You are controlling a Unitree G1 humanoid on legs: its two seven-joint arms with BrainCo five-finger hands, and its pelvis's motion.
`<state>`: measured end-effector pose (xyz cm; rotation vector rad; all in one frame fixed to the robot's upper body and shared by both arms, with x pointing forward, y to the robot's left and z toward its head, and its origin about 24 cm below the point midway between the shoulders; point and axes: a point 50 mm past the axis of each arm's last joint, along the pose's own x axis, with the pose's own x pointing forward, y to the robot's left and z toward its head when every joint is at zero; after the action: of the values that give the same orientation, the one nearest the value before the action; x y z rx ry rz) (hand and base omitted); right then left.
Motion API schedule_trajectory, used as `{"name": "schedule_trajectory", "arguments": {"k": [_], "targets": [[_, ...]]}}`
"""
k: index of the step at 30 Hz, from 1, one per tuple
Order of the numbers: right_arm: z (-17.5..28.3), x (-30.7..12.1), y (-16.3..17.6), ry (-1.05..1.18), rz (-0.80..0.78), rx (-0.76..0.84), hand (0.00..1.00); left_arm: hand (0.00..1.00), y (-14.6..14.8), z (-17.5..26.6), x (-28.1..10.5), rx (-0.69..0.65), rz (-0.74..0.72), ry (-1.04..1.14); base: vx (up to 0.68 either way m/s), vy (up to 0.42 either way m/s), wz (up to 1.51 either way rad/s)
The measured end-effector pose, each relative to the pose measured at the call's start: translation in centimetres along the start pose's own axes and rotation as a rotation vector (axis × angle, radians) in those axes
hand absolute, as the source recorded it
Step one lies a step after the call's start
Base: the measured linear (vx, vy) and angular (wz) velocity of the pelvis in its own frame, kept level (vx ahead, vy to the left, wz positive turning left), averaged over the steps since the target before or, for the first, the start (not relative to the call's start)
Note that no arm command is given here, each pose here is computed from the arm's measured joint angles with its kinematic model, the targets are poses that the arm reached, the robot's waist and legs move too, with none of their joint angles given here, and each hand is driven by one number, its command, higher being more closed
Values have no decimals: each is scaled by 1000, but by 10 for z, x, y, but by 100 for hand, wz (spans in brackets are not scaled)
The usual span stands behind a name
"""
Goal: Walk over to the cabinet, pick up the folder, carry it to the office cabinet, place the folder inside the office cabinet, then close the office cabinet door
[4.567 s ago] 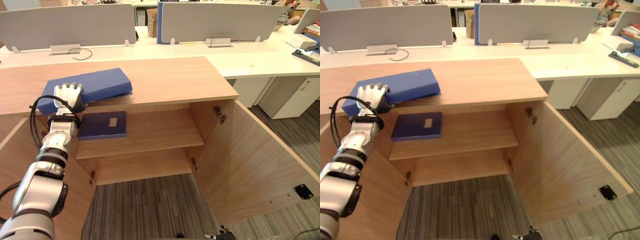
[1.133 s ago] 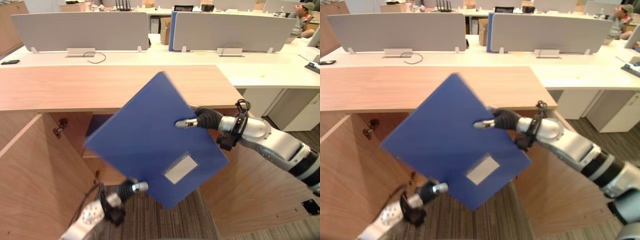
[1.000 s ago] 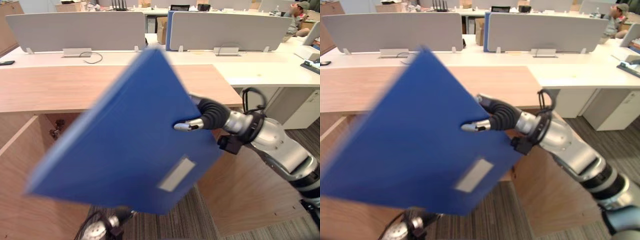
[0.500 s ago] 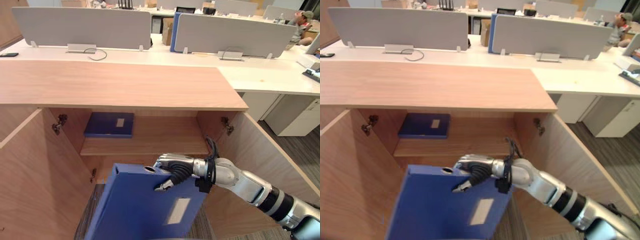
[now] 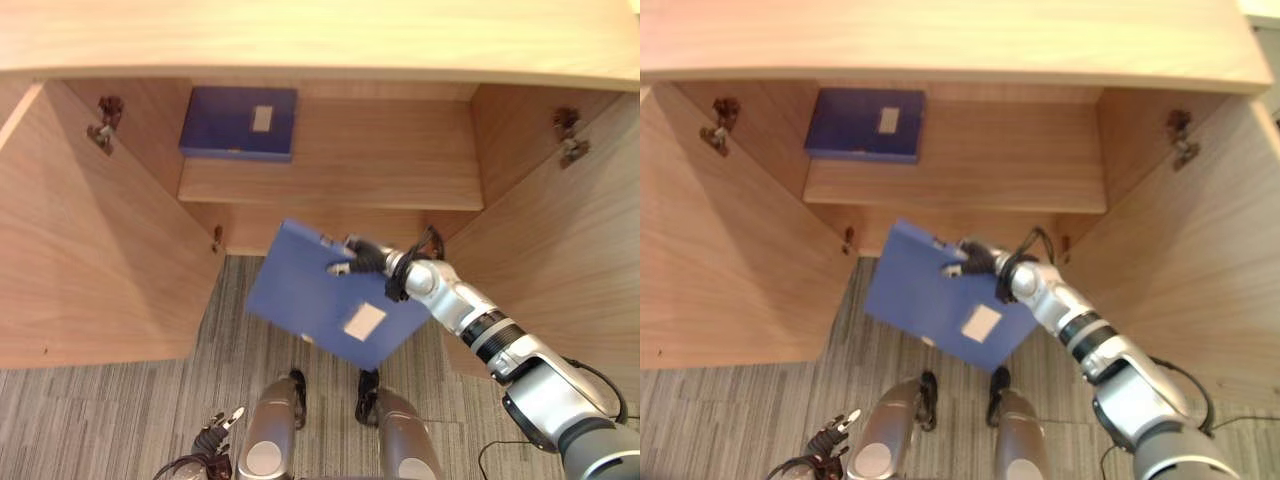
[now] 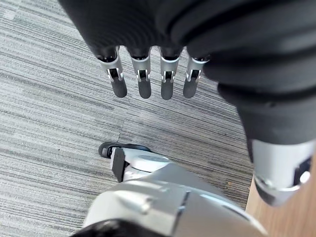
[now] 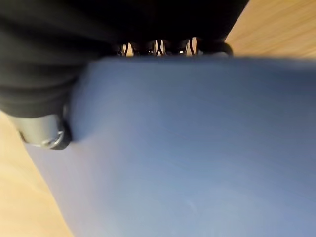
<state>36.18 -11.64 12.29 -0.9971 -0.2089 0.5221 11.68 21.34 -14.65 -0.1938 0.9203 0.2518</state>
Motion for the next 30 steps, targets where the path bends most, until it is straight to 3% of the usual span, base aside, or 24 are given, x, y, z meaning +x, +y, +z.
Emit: {"name": "schedule_trajectory", "arguments": {"k": [4,11,23,27,28,30], "targets": [[23,-5,-53,-162,-314,406,100,0,-1,3,0,-21,2,-20,-129,13,2],[17,-21,-102,-318,-563,960,100,0,-3,7,1,-23,-5,-32,-62,17,11],[7,-5,-162,-322,-683,1442,100,0,-9,9,2,-84,14,-29,-26,-3,20],[-6,-24,-200,-422,-903,1831,100,0,-13,16,2,-99,13,-56,-27,-14,29],[0,-37,-224,-576,-987,1995,100,0,-15,16,2,-107,24,-61,-11,-6,26],[0,-45,-234,-637,-1038,2042,100,0,-16,17,2,-110,30,-67,-2,-8,17]]}}
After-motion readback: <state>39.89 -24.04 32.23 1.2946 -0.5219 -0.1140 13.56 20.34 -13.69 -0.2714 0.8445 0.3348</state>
